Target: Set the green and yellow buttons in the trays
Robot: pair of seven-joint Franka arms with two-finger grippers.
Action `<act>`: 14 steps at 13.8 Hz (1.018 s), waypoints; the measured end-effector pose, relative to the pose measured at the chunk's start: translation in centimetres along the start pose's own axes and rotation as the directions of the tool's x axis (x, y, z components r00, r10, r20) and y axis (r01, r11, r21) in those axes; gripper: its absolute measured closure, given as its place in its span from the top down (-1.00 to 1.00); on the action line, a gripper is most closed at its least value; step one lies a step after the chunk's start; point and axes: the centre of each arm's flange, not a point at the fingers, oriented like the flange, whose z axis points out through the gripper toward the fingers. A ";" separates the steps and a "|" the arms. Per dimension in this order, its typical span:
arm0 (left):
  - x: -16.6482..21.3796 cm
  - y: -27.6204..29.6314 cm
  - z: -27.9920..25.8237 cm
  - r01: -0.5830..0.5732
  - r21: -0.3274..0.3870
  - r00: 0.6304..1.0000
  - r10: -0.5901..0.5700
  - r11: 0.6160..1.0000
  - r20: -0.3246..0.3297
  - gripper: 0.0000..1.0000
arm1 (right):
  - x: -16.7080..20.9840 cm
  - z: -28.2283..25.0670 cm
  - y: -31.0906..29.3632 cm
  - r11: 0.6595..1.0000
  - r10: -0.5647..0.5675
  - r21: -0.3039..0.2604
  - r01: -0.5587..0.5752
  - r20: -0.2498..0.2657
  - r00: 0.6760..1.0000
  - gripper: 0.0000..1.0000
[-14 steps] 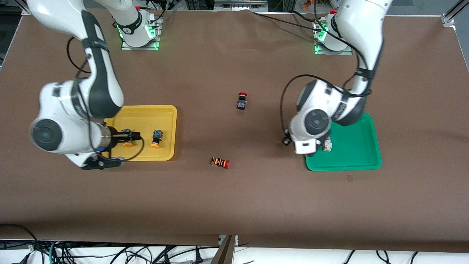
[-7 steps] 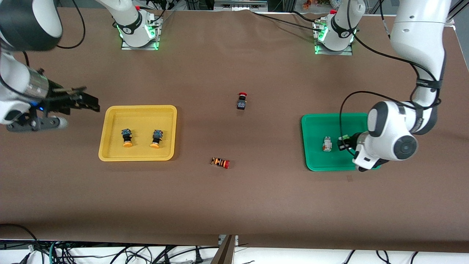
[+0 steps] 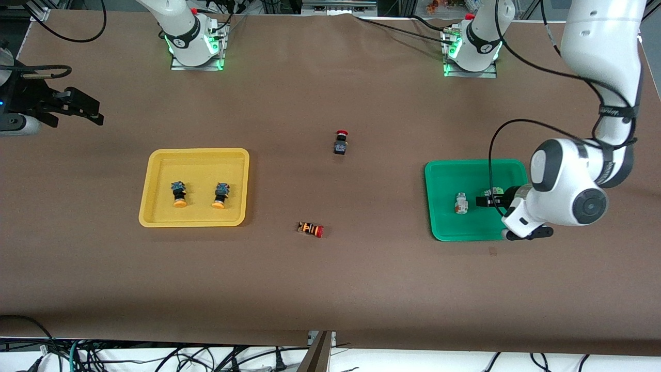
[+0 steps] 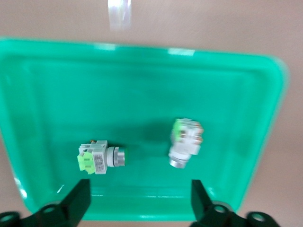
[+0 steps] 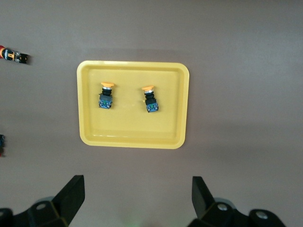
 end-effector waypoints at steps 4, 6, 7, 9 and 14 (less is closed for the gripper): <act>-4.5 0.8 -15.0 -0.062 0.020 0.991 0.064 0.998 -0.118 1.00 | 0.0 0.6 -1.4 1.000 -0.029 -0.004 0.029 0.012 1.000 1.00; -7.3 0.6 -21.1 -0.079 0.032 0.975 0.084 0.996 -0.207 1.00 | 0.2 0.8 -1.3 0.999 -0.031 -0.022 0.031 0.018 0.999 1.00; -9.1 0.4 -23.5 -0.083 0.031 0.967 0.088 0.996 -0.241 1.00 | 0.3 1.0 -1.1 0.999 -0.031 -0.037 0.032 0.021 0.999 1.00; -12.6 -0.2 -26.4 -0.085 0.036 0.957 0.092 0.996 -0.274 1.00 | 0.4 1.1 -0.9 0.998 -0.030 -0.049 0.031 0.025 0.999 1.00; -16.8 -1.6 -24.2 -0.073 0.040 0.965 0.080 0.997 -0.250 1.00 | 0.5 1.3 -1.0 0.998 -0.032 -0.050 0.033 0.029 0.999 1.00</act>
